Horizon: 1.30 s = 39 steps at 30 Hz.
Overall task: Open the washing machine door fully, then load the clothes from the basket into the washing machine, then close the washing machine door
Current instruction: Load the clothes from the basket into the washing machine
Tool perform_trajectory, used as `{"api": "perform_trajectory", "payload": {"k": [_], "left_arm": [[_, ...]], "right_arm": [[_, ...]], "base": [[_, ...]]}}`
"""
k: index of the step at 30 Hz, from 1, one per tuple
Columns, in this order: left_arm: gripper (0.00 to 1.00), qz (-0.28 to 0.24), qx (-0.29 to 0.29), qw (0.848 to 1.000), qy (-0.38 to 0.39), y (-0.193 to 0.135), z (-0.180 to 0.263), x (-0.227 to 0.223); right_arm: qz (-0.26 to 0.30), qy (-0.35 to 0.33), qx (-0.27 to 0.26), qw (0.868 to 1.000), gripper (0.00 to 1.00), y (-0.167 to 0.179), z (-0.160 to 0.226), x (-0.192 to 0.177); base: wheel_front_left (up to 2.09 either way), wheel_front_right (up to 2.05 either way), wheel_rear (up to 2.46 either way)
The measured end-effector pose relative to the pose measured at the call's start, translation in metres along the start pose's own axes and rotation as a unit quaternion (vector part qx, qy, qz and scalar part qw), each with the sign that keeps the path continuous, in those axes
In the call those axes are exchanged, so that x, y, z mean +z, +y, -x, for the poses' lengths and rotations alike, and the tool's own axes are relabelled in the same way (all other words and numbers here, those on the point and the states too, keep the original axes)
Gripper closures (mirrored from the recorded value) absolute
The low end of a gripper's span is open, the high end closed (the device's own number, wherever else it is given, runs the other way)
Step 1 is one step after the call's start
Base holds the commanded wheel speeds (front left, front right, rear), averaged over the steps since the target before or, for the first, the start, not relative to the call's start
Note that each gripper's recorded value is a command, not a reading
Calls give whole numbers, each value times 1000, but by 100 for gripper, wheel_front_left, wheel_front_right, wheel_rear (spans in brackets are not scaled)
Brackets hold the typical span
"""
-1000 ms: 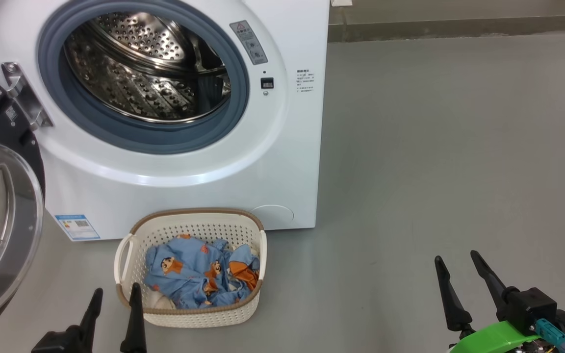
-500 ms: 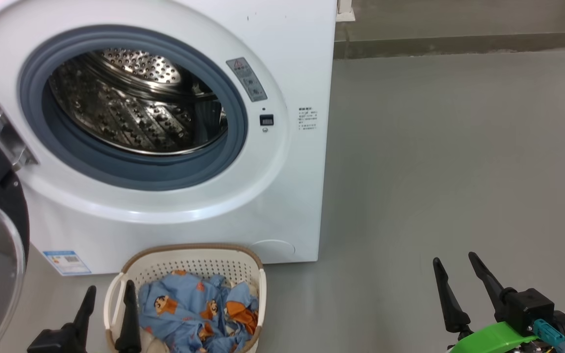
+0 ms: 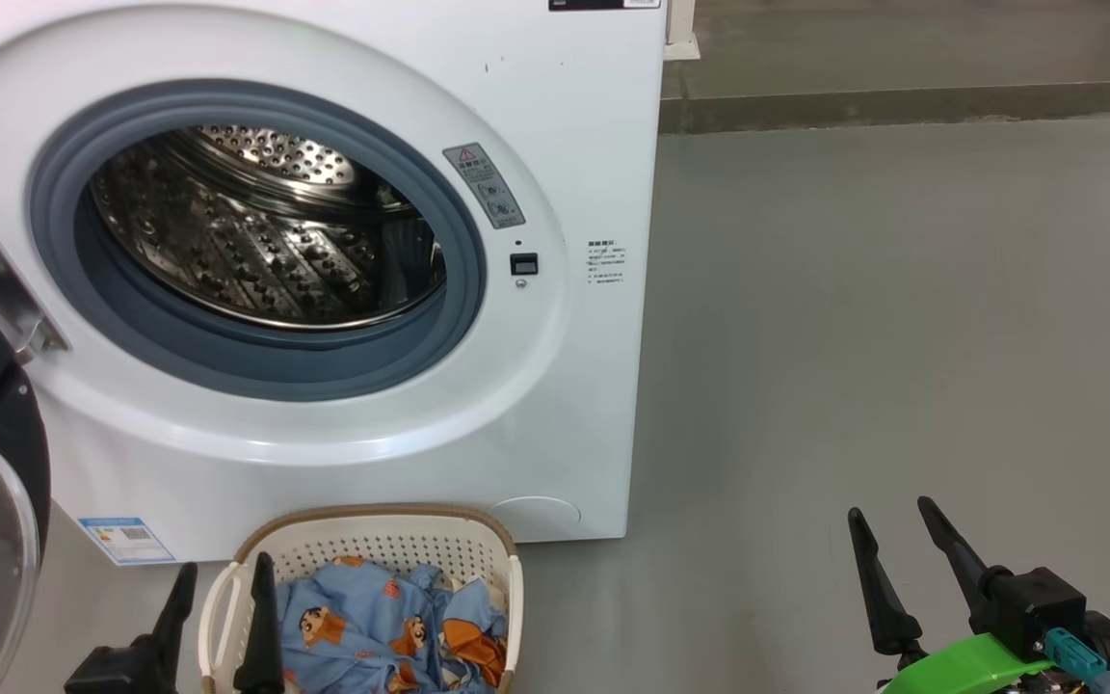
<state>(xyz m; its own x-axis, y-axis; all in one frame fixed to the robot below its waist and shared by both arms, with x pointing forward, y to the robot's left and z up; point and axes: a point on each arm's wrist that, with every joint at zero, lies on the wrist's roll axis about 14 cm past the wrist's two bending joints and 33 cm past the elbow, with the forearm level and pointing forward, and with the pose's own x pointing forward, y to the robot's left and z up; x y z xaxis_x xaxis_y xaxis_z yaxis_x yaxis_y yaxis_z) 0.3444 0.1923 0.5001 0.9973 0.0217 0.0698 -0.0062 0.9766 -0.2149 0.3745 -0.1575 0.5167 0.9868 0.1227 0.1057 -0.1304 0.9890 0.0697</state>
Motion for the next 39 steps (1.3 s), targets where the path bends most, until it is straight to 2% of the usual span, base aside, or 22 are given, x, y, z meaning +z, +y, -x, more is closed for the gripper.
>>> {"api": "perform_trajectory", "payload": {"k": [39], "left_arm": [[0, -3, -8, 1000, 11, -4, 2, -7]], "right_arm": [[0, 0, 4, 1000, 0, 2, -1, 0]], "base": [[0, 0, 0]]}}
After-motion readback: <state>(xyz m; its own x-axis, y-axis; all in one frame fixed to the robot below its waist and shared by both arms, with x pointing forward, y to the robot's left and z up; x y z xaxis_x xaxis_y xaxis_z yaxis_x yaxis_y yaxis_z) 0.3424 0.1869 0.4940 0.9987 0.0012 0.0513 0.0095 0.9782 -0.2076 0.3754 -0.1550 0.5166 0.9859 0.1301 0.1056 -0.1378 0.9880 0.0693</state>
